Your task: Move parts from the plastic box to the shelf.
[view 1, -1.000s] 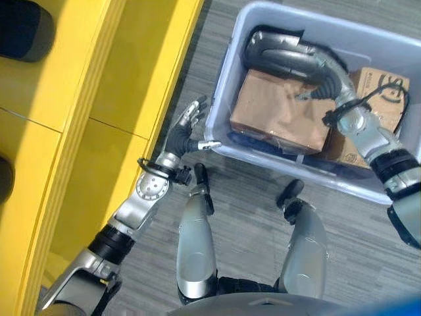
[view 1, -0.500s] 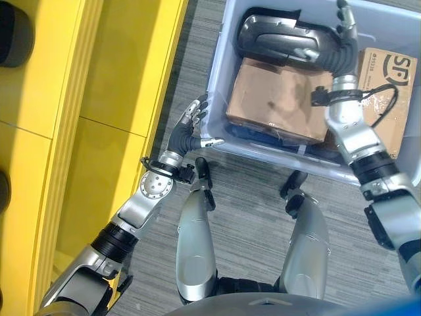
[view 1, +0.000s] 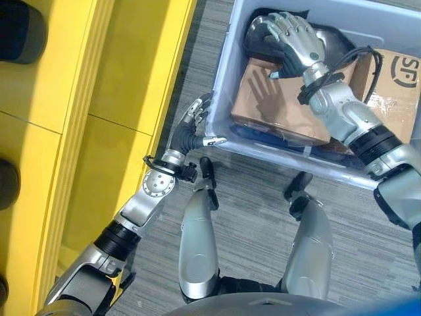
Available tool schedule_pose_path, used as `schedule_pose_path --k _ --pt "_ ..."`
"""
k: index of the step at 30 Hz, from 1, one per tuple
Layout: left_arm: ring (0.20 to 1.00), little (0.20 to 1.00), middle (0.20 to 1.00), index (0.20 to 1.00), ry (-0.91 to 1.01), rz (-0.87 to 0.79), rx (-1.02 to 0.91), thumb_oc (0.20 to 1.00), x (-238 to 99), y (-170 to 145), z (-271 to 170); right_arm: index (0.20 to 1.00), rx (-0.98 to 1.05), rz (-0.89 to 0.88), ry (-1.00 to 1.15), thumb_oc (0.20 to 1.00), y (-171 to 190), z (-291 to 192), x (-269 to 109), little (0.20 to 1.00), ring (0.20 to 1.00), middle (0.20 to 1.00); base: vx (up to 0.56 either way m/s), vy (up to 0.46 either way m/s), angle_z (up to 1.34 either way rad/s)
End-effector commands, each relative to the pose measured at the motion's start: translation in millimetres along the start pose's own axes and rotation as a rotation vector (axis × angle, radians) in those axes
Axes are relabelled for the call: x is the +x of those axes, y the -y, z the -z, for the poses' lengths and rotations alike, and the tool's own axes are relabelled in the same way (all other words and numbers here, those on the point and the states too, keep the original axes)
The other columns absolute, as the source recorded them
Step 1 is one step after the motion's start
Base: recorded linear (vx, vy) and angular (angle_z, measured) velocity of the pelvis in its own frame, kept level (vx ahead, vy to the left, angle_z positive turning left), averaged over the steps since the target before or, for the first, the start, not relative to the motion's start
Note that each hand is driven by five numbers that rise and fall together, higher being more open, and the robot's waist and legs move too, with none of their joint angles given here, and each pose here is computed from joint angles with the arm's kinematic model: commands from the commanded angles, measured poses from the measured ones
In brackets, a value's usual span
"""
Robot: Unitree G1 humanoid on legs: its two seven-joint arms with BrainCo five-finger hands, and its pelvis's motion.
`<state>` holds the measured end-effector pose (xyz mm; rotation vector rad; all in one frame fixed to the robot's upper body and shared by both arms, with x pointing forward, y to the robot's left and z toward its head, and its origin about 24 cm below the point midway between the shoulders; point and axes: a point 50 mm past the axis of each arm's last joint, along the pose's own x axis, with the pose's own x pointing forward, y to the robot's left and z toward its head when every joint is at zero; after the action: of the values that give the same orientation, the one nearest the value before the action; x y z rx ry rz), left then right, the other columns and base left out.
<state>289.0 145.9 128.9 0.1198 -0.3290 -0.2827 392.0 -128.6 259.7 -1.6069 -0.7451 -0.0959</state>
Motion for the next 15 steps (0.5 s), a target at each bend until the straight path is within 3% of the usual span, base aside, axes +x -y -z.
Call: schedule_pose_path --k 1,7,15 --pt "1.0 1.0 1.0 1.0 0.084 0.072 -0.024 1.0 3 12 -14 1.0 -0.146 0.03 -0.033 1.0 16 11 11 1.0 1.0 1.0 0.01 -0.026 0.05" --pt "1.0 1.0 1.0 1.0 0.083 0.061 -0.021 1.0 2 4 -13 1.0 -0.226 -0.014 -0.216 1.0 13 40 11 1.0 1.0 1.0 0.0 -0.016 0.04" --pt "1.0 1.0 1.0 1.0 0.071 0.048 -0.02 1.0 2 1 -12 1.0 -0.139 -0.105 -0.447 1.0 -2 63 2 1.0 1.0 1.0 0.0 -0.001 0.03"
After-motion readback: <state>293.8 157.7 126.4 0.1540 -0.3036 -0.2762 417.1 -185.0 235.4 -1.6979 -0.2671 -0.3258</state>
